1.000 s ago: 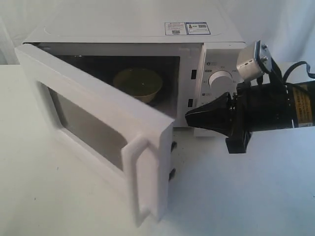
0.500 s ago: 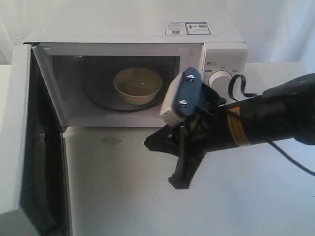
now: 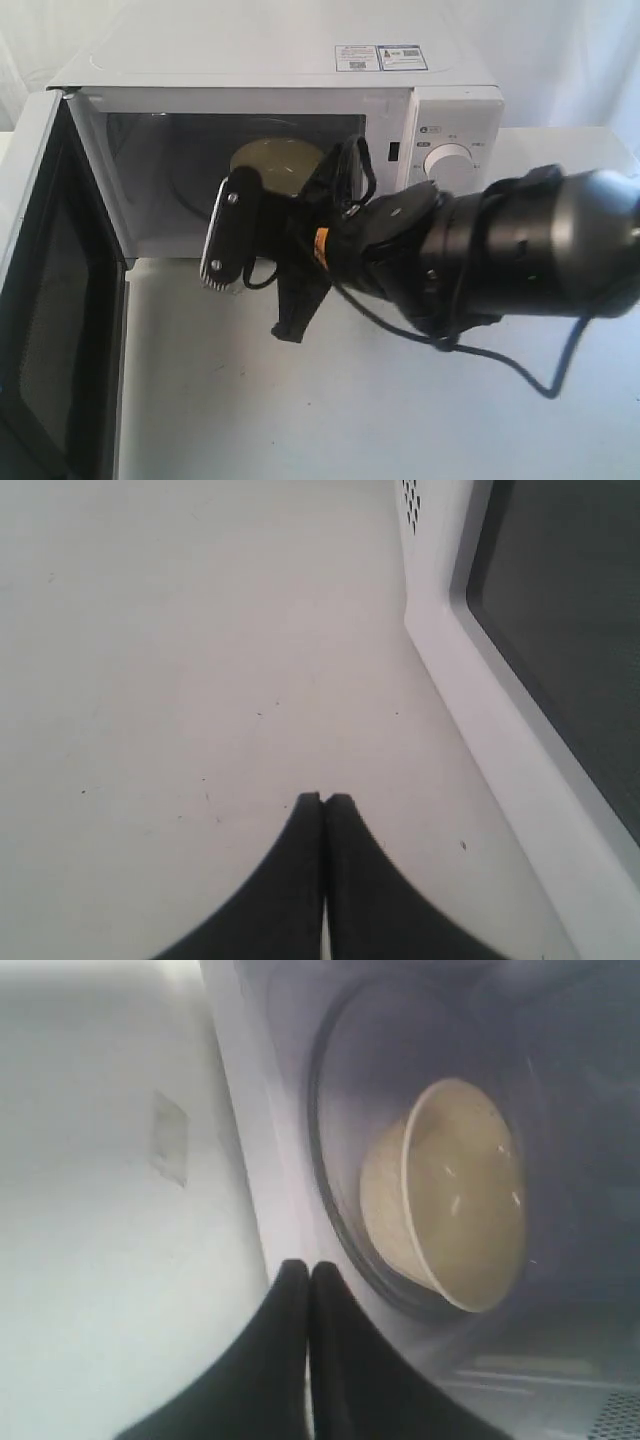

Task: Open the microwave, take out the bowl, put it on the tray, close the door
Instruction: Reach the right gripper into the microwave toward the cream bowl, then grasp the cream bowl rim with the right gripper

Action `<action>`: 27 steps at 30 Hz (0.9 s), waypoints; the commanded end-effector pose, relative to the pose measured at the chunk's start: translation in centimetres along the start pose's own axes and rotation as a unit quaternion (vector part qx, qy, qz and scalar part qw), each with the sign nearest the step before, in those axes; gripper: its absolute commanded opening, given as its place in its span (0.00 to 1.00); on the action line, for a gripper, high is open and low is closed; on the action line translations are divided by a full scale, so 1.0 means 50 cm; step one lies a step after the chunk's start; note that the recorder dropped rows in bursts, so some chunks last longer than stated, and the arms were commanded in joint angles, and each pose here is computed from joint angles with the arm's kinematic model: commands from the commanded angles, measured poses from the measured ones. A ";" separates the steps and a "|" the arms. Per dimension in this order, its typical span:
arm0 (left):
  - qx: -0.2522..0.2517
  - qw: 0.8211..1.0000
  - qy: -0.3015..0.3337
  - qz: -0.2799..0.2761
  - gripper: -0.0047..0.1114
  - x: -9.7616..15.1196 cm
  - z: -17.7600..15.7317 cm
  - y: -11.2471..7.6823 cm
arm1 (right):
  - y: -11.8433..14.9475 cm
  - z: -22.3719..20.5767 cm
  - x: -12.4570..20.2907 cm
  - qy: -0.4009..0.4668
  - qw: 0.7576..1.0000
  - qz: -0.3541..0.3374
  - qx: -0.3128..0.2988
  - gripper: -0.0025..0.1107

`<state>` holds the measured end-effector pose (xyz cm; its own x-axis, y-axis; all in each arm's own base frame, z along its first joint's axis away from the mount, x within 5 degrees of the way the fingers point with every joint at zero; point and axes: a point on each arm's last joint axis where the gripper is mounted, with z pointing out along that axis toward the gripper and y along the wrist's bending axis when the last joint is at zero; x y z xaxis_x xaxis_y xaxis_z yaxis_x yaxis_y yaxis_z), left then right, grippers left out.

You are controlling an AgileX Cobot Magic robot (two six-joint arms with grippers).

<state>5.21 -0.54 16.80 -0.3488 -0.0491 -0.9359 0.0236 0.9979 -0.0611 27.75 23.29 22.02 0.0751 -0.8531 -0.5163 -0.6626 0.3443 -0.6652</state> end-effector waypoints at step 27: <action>0.005 1.000 -0.001 -0.005 0.04 0.002 0.000 -0.001 | -0.008 0.102 -0.037 0.072 0.990 -0.037 0.113 0.50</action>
<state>5.21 -0.54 16.80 -0.3488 -0.0491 -0.9359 0.0236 0.9979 -0.0611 30.96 26.77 20.53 0.0342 -0.9181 -0.3950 -0.5134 0.3229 -0.7950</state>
